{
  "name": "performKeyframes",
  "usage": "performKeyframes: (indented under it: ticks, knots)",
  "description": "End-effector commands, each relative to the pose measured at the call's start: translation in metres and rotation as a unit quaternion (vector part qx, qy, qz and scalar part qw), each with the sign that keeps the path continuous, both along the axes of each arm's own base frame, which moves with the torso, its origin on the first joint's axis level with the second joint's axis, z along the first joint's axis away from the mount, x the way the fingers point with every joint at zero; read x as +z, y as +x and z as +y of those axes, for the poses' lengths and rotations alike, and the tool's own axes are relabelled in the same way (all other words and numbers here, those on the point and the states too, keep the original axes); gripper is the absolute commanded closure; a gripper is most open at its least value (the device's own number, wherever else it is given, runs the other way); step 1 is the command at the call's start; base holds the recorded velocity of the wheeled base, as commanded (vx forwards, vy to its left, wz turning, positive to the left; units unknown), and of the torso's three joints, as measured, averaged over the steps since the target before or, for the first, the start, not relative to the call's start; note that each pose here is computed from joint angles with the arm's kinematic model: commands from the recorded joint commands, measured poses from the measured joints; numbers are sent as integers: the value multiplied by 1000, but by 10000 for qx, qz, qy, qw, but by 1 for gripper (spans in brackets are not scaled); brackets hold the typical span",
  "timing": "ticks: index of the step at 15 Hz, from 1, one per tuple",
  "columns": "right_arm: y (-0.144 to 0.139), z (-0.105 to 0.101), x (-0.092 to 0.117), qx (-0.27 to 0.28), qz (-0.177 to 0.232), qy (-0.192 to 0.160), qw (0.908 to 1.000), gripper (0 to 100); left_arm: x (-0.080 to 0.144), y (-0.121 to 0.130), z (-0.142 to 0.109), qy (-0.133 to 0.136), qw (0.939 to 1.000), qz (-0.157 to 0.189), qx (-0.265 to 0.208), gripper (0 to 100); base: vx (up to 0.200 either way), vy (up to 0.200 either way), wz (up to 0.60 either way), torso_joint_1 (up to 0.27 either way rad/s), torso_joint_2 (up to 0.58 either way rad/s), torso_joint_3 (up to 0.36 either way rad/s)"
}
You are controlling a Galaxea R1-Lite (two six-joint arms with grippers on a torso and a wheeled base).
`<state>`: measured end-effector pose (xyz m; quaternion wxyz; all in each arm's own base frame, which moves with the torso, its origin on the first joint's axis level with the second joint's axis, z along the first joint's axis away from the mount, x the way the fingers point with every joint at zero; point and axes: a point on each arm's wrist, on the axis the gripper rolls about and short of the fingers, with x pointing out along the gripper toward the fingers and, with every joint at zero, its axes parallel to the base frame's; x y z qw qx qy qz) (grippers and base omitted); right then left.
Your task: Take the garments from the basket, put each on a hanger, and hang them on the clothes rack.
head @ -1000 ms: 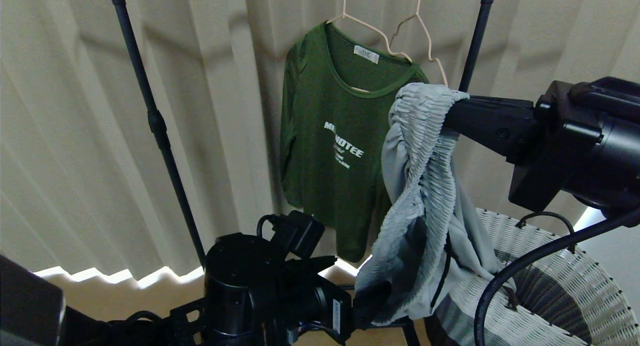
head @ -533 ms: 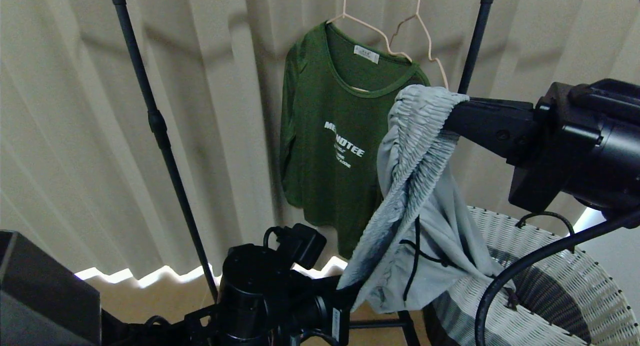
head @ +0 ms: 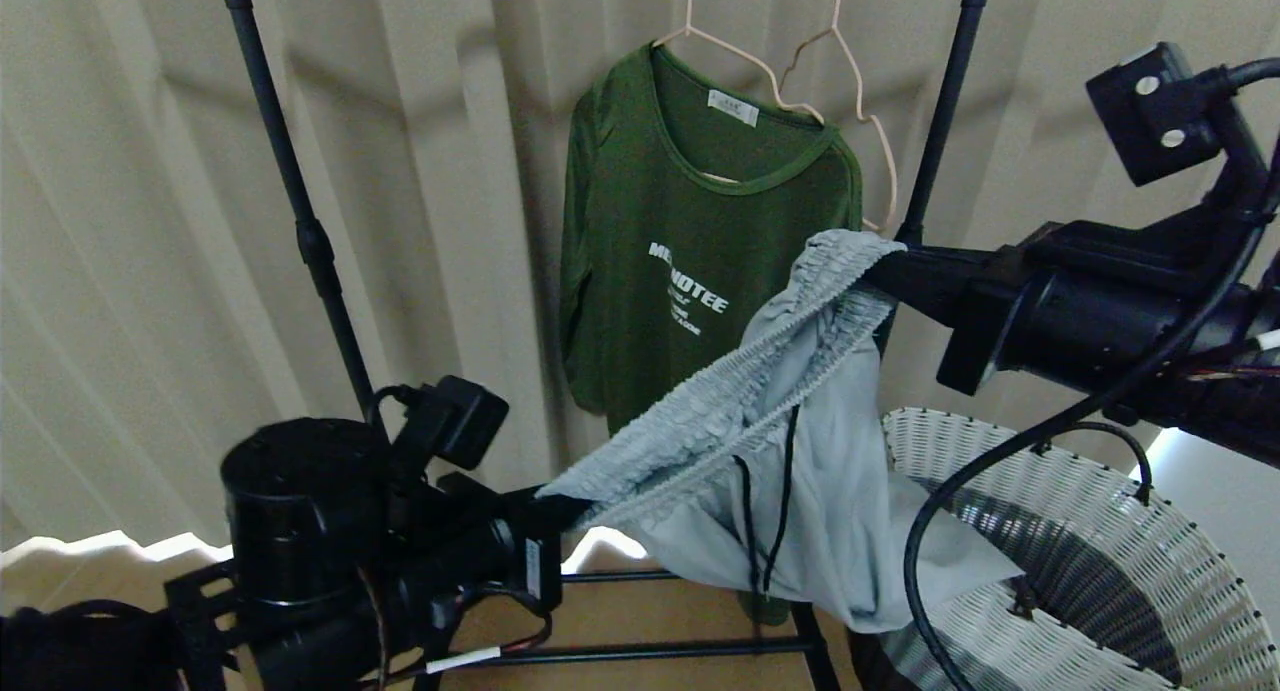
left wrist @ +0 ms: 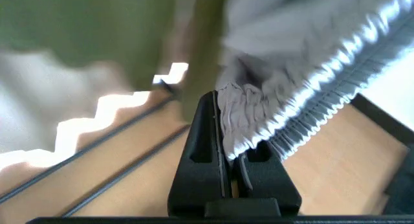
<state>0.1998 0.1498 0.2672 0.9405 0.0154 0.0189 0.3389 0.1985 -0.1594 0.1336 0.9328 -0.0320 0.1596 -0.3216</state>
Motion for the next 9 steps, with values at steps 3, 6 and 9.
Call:
performKeyframes:
  ticks: [3, 6, 9]
  knots:
    - [37, 24, -24, -9, -171, 122, 9998, 100, 122, -24, 89, -577, 9927, -802, 696, 100, 0, 0, 0, 0, 0, 0]
    - [48, 36, -19, 45, -582, 453, 9973, 100, 162, -33, 118, -718, 9852, -1212, 980, 100, 0, 0, 0, 0, 0, 0]
    - [48, 33, -9, 17, -803, 640, 9947, 100, 180, -36, 121, -812, 9811, -1506, 904, 100, 0, 0, 0, 0, 0, 0]
